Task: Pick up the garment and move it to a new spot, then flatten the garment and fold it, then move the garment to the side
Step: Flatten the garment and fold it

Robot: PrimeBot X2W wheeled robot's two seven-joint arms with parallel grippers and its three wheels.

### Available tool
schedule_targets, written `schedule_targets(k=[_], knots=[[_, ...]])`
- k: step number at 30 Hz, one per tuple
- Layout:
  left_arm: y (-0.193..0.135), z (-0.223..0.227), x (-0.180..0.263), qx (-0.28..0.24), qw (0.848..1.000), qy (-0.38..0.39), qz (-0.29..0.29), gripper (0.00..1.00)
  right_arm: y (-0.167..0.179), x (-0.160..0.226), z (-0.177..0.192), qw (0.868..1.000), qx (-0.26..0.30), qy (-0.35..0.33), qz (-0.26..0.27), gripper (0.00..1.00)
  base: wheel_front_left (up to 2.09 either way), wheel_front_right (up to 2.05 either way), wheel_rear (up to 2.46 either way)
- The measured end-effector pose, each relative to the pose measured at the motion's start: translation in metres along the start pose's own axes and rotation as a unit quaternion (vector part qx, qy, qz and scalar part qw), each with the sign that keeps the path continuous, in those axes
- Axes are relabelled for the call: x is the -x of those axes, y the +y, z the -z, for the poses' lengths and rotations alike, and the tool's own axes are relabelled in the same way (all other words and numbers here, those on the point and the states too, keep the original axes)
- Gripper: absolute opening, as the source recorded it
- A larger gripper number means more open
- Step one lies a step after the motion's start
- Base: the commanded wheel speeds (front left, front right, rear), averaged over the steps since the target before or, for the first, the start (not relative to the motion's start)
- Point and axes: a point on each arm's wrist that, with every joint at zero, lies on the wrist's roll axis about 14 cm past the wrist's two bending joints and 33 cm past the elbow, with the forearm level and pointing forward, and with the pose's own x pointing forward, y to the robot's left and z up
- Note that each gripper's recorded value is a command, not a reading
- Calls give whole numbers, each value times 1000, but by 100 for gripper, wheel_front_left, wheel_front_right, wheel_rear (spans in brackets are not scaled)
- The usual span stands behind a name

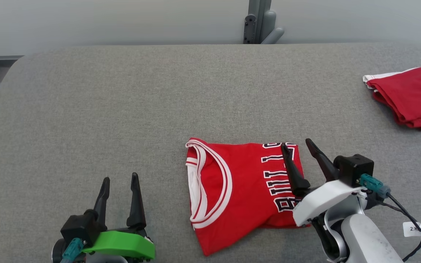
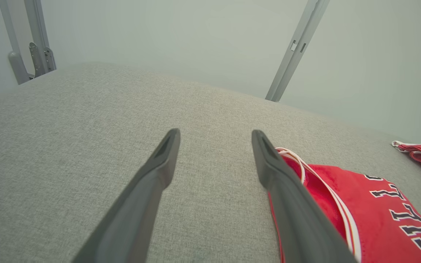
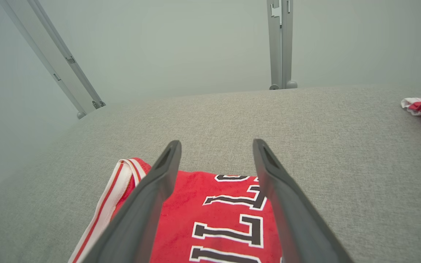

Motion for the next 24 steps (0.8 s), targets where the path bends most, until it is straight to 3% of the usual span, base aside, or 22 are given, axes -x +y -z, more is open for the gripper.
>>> schedule_targets(k=[4,5,6,7,8,24], knots=[[1,1,3,0,1000,2,-1,100,11,-2,10,1000,11,11,-17,100,0,0,0],[1,1,4,0,1000,2,-2,100,14,-4,14,1000,15,15,-23,49,0,0,0],[3,1,5,0,1000,1,-4,100,18,-7,17,999,22,19,-29,31,0,0,0],[5,0,6,0,1000,1,-7,100,20,-10,20,999,27,22,-35,4,0,0,0],[7,0,7,0,1000,0,-11,100,24,-14,23,998,29,25,-41,0,0,0,0],[62,-16,42,-4,994,-21,-109,100,75,-76,95,981,58,129,-130,0,0,0,0]])
